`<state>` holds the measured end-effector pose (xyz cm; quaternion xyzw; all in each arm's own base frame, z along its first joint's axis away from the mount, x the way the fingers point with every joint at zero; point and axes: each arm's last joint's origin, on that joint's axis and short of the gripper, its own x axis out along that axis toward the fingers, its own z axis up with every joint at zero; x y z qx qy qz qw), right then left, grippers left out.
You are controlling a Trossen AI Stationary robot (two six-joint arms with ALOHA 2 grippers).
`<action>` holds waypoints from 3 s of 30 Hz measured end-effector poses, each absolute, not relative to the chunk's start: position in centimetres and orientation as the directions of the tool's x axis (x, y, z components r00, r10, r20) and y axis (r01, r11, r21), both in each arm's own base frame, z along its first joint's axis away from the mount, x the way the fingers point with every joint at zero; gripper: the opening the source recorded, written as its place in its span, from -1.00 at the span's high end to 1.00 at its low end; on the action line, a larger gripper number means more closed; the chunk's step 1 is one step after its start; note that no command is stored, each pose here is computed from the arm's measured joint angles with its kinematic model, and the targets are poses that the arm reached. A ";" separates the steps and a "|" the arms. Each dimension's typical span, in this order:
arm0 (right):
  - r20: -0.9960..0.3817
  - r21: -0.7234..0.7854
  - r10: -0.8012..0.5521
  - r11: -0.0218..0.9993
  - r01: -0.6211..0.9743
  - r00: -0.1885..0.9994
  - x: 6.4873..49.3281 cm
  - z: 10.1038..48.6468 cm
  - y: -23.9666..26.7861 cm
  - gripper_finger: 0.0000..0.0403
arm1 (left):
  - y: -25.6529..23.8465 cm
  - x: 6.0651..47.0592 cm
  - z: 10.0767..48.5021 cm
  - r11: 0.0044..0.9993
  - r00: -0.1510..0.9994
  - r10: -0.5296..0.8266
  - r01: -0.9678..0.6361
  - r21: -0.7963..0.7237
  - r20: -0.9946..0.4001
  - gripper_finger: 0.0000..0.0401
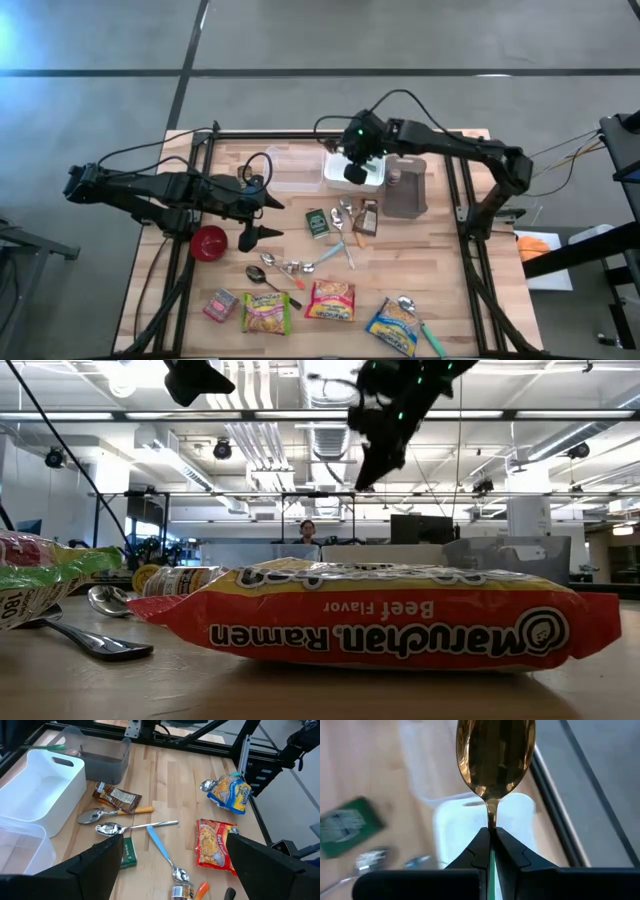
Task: Pick & Place Food Item
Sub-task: Put the green spoon into the white bin, then put the blue noodle pack into the transparent bin
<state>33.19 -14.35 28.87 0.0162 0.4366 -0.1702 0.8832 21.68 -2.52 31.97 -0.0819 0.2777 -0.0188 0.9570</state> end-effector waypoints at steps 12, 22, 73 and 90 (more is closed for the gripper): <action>-0.852 -0.006 -0.231 0.901 0.434 0.470 33.9 23.7 -18.5 0.96 | -2.5 21.7 32.0 0.986 0.845 -0.082 -0.009 -0.167 -0.528 -0.77; -0.886 0.019 -0.202 0.884 0.468 0.417 34.4 21.6 -18.8 0.96 | -2.5 21.7 32.0 0.986 0.845 -0.082 -0.009 -0.167 -0.528 -0.77; -0.970 0.043 -0.093 0.846 0.532 0.225 34.8 15.6 -19.0 0.33 | -2.5 21.7 32.0 0.986 0.845 -0.082 -0.009 -0.167 -0.528 -0.77; -0.961 0.051 -0.107 0.836 0.546 0.254 34.1 18.1 -18.6 0.05 | -2.5 21.7 32.0 0.986 0.845 -0.082 -0.010 -0.167 -0.528 -0.77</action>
